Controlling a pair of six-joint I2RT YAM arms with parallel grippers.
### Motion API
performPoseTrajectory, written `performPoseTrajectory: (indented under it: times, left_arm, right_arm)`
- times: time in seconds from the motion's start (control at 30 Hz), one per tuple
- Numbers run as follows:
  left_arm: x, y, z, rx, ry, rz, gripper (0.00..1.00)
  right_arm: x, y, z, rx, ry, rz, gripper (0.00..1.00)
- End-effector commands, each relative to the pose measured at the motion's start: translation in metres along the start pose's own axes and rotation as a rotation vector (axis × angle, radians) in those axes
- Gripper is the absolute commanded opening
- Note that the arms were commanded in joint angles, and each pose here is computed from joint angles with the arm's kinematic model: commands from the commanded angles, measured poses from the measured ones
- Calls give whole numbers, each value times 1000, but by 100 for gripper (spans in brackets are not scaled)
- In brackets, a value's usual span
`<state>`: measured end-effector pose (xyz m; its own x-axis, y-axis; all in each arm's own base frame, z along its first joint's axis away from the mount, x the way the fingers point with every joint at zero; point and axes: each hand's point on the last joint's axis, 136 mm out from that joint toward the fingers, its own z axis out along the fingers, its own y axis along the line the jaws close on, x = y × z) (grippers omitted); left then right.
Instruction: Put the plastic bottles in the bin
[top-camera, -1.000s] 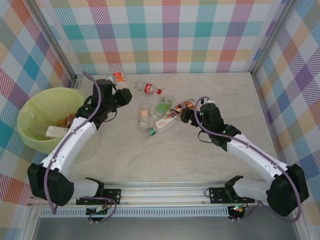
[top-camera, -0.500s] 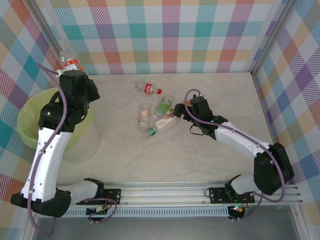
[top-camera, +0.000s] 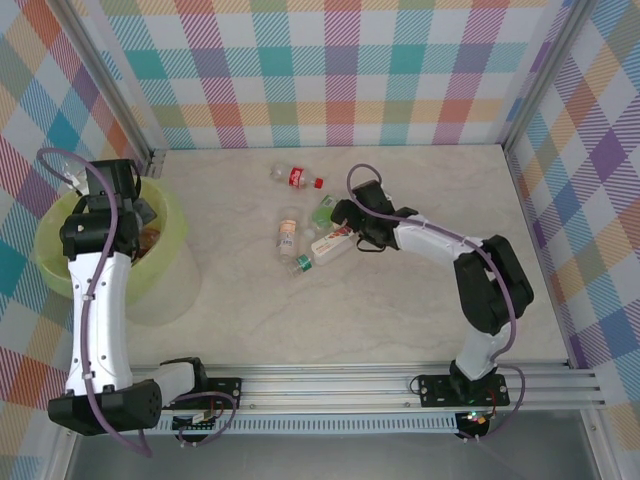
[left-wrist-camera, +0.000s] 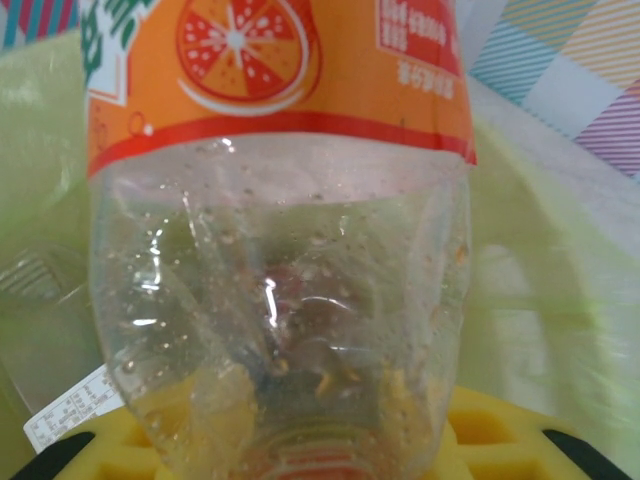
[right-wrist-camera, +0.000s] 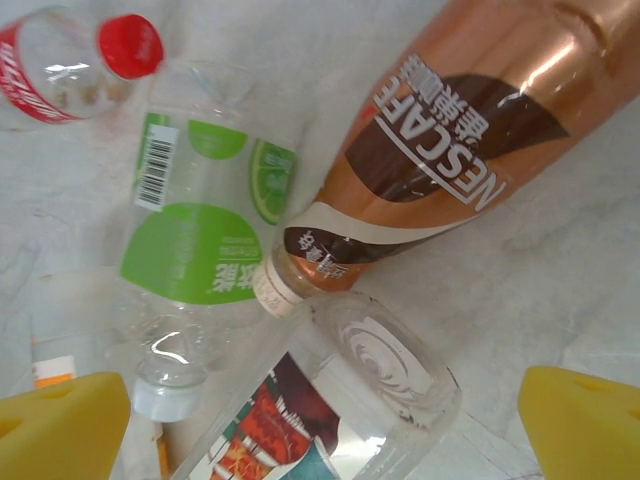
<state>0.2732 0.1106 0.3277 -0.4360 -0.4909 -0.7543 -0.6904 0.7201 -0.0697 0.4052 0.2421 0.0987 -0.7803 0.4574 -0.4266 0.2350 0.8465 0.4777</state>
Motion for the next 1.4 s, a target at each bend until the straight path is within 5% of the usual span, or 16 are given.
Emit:
performPoseTrajectory:
  times: [0.0,0.2,0.43,0.6,0.9,1.0,1.37]
  left_arm:
    - [13,3,7,38,63,-54,20]
    - [20,-5,-2,125,77,-70,70]
    - [17,-14,-22,226,53,-103,99]
    - [18,-48,-44,434,61,-87,100]
    - [28,-110,-85,565,-6,146,100]
    - [35,-139,-100,669,-10,197,100]
    - [128,-245,-116,1051,167,384,100]
  right_arm:
    - [0,0,8,28,30,51,100]
    - [6,-9,27,84,42,88,100]
    - [15,-8,40,117,69,64,100]
    - [25,-8,41,122,83,54,96]
    - [35,-10,41,120,99,55,89]
    - [38,-11,42,107,90,60,80]
    - [27,-4,25,15,13,27,59]
